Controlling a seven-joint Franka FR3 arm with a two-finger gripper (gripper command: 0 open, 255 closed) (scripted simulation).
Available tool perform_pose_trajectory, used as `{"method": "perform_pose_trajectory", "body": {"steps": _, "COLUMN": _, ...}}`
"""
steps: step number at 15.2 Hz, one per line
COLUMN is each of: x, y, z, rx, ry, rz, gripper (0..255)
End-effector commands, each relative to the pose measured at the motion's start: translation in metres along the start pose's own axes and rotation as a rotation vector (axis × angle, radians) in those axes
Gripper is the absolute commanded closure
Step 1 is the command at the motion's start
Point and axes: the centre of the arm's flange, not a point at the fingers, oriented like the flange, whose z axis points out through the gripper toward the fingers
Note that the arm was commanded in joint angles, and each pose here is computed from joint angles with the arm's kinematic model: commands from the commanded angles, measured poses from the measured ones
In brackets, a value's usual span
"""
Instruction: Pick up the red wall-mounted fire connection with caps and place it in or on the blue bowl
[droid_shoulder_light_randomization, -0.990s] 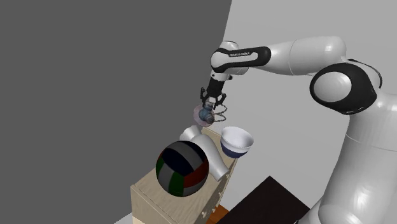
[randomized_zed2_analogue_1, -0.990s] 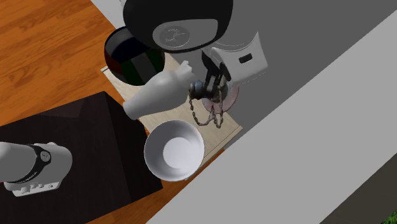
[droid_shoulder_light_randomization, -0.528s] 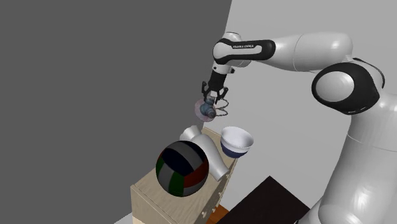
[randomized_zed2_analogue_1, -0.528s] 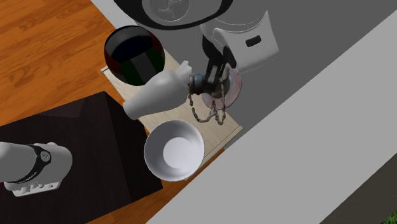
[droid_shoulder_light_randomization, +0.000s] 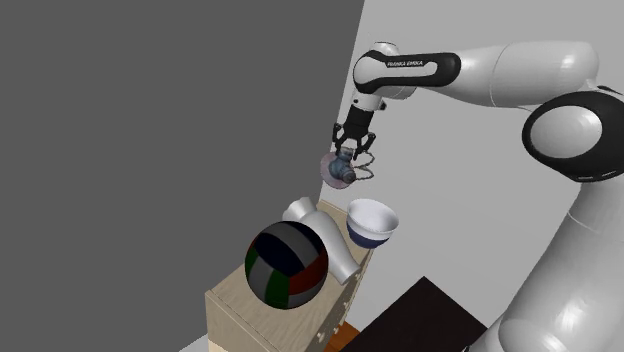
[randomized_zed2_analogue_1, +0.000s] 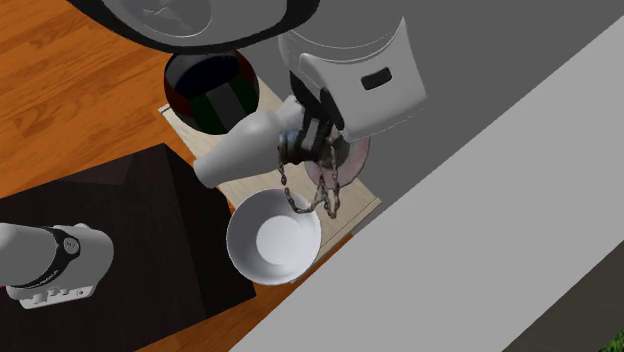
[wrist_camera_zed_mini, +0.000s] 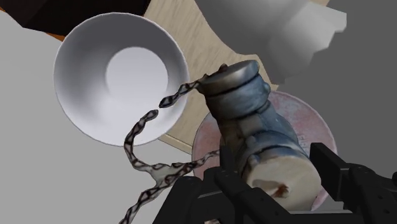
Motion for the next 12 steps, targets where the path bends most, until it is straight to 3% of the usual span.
{"method": "perform_pose_trajectory", "body": {"steps": 1, "x": -0.009, "y": 0.025, "z": -0.009, "rx": 0.0, "ry": 0.0, "rz": 0.0, "gripper": 255}}
{"method": "perform_pose_trajectory", "body": {"steps": 9, "x": -0.041, "y": 0.121, "z": -0.041, "rx": 0.0, "ry": 0.0, "rz": 0.0, "gripper": 255}}
{"method": "perform_pose_trajectory", "body": {"steps": 12, "x": -0.04, "y": 0.122, "z": -0.025, "rx": 0.0, "ry": 0.0, "rz": 0.0, "gripper": 255}}
